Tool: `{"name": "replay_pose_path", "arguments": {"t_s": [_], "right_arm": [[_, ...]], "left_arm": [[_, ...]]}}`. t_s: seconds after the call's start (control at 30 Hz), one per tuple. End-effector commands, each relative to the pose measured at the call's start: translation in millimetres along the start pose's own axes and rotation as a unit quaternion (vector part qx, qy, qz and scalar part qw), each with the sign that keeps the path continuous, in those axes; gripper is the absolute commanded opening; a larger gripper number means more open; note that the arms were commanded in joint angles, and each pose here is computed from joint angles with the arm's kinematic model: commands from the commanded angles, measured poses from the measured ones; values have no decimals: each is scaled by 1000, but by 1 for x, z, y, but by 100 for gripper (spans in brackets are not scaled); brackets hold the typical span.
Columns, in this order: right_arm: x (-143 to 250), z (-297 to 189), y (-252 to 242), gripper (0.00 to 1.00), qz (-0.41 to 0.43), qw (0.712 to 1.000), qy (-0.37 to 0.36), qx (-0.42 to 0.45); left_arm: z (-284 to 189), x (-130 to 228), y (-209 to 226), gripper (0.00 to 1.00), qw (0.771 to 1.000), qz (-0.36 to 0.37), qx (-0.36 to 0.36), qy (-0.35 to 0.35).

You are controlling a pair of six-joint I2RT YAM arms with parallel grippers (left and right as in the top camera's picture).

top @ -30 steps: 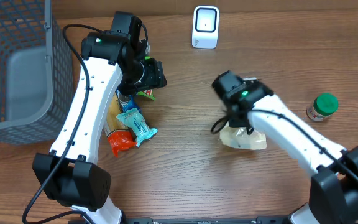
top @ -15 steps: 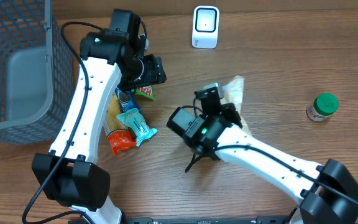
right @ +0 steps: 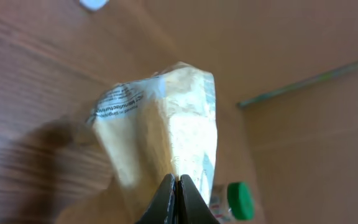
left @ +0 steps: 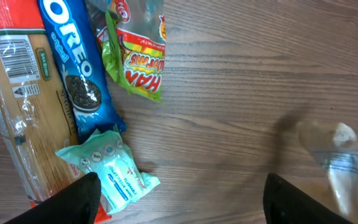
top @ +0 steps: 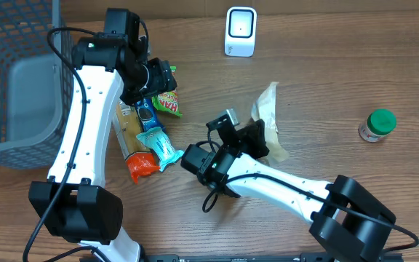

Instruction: Scan the item barcode

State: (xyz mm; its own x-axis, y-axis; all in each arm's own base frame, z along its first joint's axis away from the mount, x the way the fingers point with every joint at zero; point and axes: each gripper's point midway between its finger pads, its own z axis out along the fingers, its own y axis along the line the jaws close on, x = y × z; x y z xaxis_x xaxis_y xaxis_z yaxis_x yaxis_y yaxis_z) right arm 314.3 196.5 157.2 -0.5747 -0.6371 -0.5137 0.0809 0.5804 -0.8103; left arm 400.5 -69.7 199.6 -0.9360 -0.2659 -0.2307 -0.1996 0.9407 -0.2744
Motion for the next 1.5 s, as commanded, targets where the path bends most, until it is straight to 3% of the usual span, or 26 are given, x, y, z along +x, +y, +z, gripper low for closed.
{"name": "replay_pose_path", "arguments": {"t_s": [0.0, 0.2, 0.43, 0.63, 0.87, 0.97, 1.03, 1.13, 1.17, 1.33, 1.4, 1.47], "right_arm": [[-13, -14, -7, 4, 2, 999, -36, 18], [-2, -23, 38, 4, -15, 996, -5, -89], [-8, -25, 39, 4, -54, 995, -33, -72], [-18, -53, 71, 4, -61, 986, -64, -139], [-17, -88, 109, 4, -133, 971, -117, -160], [-12, -102, 121, 18, -155, 965, -133, -163], [-16, -110, 117, 22, -153, 966, -151, -145], [-26, -113, 103, 55, -129, 972, -170, -102], [-27, -113, 101, 58, -119, 973, -167, -105], [-18, -85, 89, 62, -25, 979, -71, -188], [-16, -70, 77, 65, 35, 971, -9, -237], [-16, -61, 72, 66, 91, 944, 57, -313]], "left_arm": [[5, -2, 7, 76, 1000, -18, -7, 2], [5, -4, 9, 76, 1000, -19, -7, 0], [4, -5, 15, 76, 1000, -20, -18, -1], [4, -5, 16, 77, 1000, -21, -20, -2], [4, -5, 18, 77, 1000, -20, -21, -2], [4, -5, 18, 77, 1000, -20, -21, -2], [4, -5, 18, 77, 1000, -20, -21, -2], [4, -6, 18, 78, 1000, -20, -20, -2], [4, -6, 18, 78, 1000, -20, -20, -3], [4, -4, 18, 77, 1000, -17, -22, 2], [4, -2, 19, 77, 1000, -16, -23, 5], [4, -2, 19, 77, 1000, -16, -23, 6]]}}
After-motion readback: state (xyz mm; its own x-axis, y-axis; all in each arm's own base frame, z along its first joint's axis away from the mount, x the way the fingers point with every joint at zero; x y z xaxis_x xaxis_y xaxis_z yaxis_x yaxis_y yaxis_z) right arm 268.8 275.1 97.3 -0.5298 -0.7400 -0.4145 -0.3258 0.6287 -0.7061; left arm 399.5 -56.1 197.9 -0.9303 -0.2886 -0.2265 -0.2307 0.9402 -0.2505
